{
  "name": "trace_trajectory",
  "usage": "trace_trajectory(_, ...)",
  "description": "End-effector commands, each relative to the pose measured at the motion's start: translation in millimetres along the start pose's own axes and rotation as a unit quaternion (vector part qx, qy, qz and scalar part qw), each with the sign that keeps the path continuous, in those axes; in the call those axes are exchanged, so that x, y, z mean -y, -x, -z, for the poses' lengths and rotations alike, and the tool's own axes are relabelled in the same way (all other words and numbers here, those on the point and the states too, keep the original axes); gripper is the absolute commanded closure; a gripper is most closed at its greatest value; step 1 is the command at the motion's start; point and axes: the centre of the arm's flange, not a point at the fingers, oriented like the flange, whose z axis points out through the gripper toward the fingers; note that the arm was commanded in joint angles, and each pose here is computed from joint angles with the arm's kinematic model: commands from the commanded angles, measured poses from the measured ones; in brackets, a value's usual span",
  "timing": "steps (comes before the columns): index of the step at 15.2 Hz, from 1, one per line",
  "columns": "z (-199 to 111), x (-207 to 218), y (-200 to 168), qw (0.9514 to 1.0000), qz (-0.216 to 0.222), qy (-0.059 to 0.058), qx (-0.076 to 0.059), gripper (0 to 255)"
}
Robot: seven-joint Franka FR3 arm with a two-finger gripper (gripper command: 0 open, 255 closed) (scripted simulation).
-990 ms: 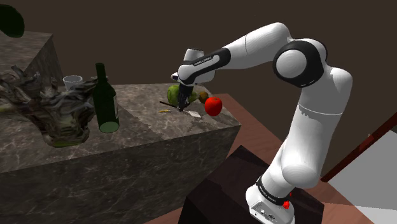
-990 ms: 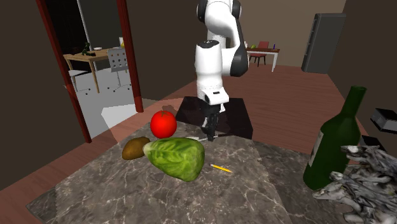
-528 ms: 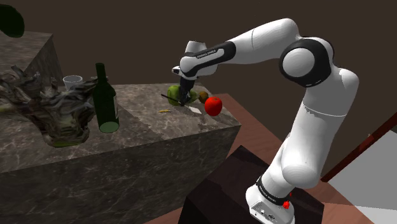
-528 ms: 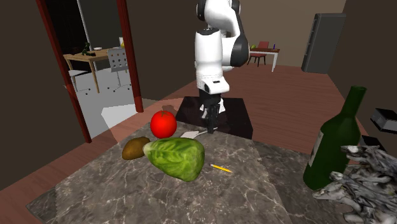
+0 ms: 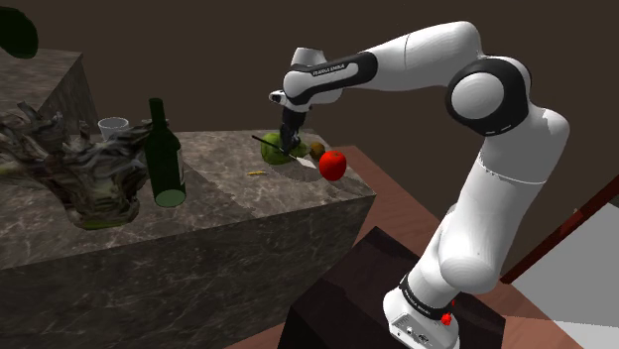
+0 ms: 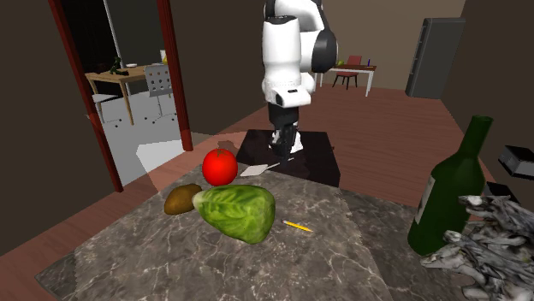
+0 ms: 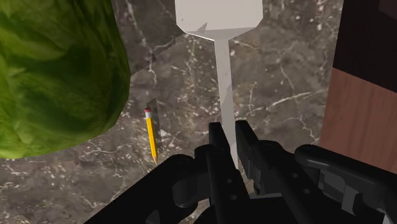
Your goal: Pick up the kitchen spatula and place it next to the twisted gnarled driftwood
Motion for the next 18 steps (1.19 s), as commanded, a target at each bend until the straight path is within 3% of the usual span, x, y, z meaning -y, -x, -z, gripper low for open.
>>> trace_trajectory(1, 11, 1, -1, 1.0, 0.0, 0.0, 0.0, 255)
trace_trajectory(18, 100, 1, -7, 1.0, 0.0, 0.0, 0.0, 255)
